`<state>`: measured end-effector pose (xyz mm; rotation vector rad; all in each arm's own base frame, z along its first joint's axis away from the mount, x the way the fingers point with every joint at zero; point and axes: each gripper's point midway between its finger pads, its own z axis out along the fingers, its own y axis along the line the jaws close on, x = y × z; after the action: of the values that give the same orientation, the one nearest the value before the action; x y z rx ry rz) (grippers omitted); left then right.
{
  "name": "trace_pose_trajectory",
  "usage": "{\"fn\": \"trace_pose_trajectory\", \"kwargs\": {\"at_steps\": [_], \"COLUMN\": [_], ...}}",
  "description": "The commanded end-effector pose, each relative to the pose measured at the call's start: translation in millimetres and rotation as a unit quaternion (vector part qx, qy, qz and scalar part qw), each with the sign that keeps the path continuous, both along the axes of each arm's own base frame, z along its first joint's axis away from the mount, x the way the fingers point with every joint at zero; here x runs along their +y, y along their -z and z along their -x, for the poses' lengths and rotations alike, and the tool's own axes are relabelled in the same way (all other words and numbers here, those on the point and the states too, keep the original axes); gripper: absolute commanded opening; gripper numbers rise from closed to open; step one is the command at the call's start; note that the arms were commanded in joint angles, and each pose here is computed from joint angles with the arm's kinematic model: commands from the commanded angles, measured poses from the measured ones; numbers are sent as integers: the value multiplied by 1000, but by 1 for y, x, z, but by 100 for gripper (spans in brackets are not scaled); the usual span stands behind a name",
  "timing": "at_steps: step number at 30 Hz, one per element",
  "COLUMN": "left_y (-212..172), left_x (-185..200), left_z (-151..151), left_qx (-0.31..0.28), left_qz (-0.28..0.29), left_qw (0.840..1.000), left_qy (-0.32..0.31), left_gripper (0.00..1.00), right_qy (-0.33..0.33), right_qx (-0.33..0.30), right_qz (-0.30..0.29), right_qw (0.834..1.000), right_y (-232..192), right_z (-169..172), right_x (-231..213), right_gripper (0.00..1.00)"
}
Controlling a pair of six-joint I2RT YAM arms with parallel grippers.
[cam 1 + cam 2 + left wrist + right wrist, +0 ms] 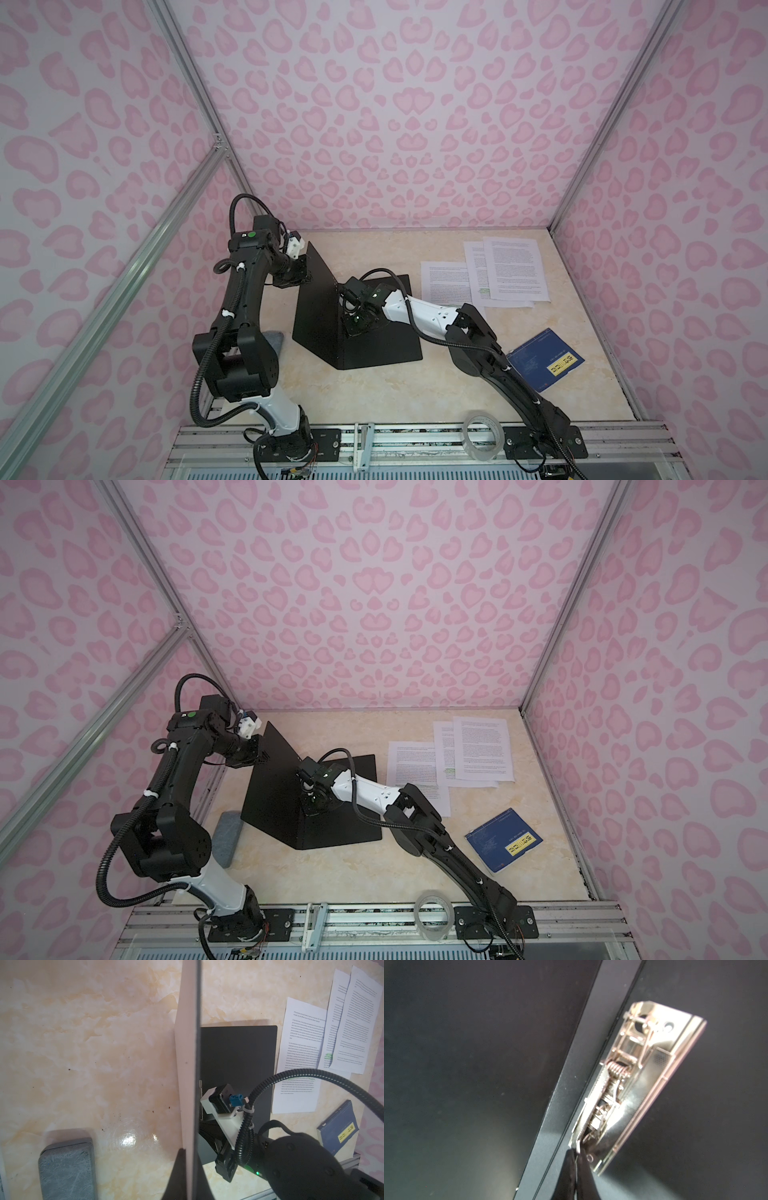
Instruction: Put the files into the folder
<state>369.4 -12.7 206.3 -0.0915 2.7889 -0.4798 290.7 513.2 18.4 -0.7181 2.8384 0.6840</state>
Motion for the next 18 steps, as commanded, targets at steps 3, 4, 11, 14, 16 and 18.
{"fn": "trace_pose_trajectory", "kwargs": {"at_steps": [3,4,11,14,16,18], "left_y": [-3,-3,-3,-2,-2,-2], "left_x": [-6,-6,-6,-6,-5,-6], "left_z": [5,5,4,3,3,3], "left_qx": [6,6,7,7,8,7], "left_qz": [16,16,18,15,14,15], "left_qw": [1000,1000,1000,1000,1000,1000], "left_qy": [10,11,14,15,15,15], "left_gripper": [3,3,3,3,3,3], "right_qy": [6,5,13,16,18,17], "right_qx": [-28,-27,-30,-35,-42,-44], "right_qz": [127,128,144,150,152,155], "right_qw": [992,991,989,988,987,987], "right_y": [35,36,41,39,36,34], "right_z": [0,1,3,1,-1,-3], "right_x": [-40,-39,-42,-45,-46,-46], "right_gripper": [0,0,0,0,0,0]}}
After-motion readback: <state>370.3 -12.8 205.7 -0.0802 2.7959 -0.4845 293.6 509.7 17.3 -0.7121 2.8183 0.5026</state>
